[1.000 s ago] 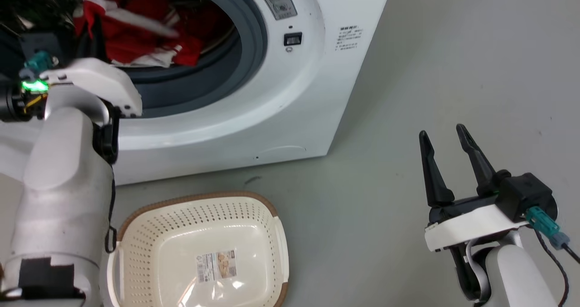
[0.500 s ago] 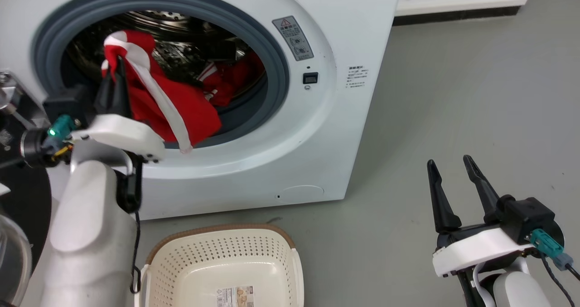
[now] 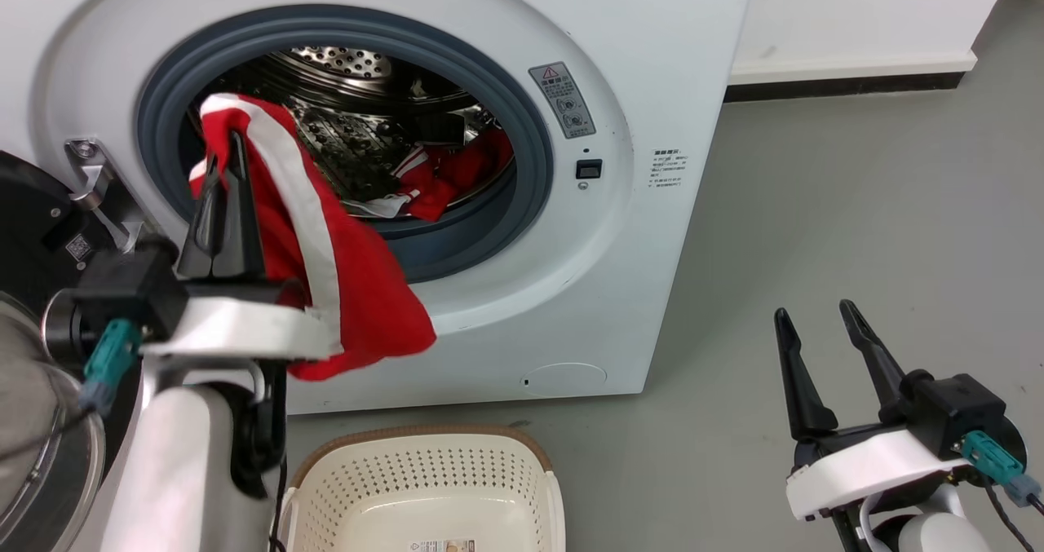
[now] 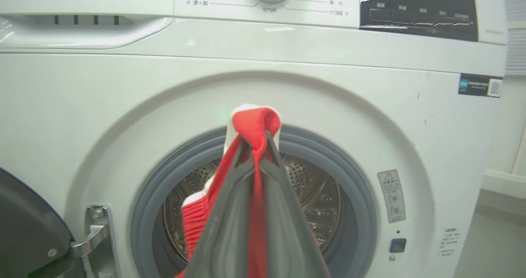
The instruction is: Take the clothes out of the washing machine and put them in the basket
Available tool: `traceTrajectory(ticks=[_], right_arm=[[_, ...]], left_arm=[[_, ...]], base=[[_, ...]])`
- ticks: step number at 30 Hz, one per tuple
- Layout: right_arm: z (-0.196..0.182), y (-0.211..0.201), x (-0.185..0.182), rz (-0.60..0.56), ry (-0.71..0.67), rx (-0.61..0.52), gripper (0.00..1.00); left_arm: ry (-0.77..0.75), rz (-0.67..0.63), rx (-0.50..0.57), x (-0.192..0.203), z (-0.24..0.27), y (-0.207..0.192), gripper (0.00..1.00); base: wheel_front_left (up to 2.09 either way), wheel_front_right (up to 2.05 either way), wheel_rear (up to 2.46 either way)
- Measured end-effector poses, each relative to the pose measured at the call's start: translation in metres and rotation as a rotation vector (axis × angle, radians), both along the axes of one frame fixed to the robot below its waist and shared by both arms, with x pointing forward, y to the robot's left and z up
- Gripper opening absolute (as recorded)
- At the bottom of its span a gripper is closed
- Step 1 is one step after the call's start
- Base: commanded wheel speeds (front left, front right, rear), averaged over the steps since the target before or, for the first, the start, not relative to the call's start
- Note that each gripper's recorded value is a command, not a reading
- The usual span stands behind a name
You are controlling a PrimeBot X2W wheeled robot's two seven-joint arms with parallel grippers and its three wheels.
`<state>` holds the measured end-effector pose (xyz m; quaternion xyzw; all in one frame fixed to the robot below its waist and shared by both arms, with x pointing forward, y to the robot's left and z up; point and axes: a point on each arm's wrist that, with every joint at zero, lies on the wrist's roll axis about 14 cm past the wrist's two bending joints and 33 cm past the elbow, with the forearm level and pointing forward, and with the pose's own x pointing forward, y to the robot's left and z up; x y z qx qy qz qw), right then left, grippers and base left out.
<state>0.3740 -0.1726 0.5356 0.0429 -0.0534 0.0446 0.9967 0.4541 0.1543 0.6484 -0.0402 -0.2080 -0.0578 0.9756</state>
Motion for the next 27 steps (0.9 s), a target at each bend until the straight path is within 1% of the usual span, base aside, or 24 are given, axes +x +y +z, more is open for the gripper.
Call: traceTrajectory(ticks=[3, 10, 12, 14, 17, 23, 27], right_arm=[[0.001, 0.0, -0.002, 0.0, -0.002, 0.001, 1.0], [0.0, 0.008, 0.0, 0.024, 0.011, -0.004, 1.0], [-0.001, 0.011, 0.002, 0.034, 0.015, -0.008, 1.0], [-0.002, 0.014, 0.005, 0.044, 0.02, -0.007, 1.0], [-0.007, 0.019, 0.008, 0.057, 0.033, -0.008, 1.0], [-0.017, 0.024, 0.019, 0.073, 0.058, -0.006, 1.0], [-0.024, 0.027, 0.03, 0.083, 0.072, -0.006, 1.0]], left_arm=[[-0.041, -0.004, -0.006, -0.024, 0.013, -0.004, 0.0], [-0.073, 0.008, -0.012, -0.07, 0.028, -0.005, 0.0], [-0.064, 0.02, -0.023, -0.077, 0.027, -0.003, 0.0], [-0.021, 0.029, -0.033, -0.08, 0.016, -0.002, 0.0], [0.106, 0.049, -0.066, -0.079, -0.02, 0.001, 0.0], [0.414, 0.081, -0.141, -0.078, -0.126, 0.002, 0.0], [0.584, 0.094, -0.166, -0.083, -0.194, 0.002, 0.0]], base=[[0.0, 0.0, 0.0], [0.0, 0.0, 0.0], [0.0, 0.0, 0.0], [0.0, 0.0, 0.0], [0.0, 0.0, 0.0], [0.0, 0.0, 0.0], [0.0, 0.0, 0.0]])
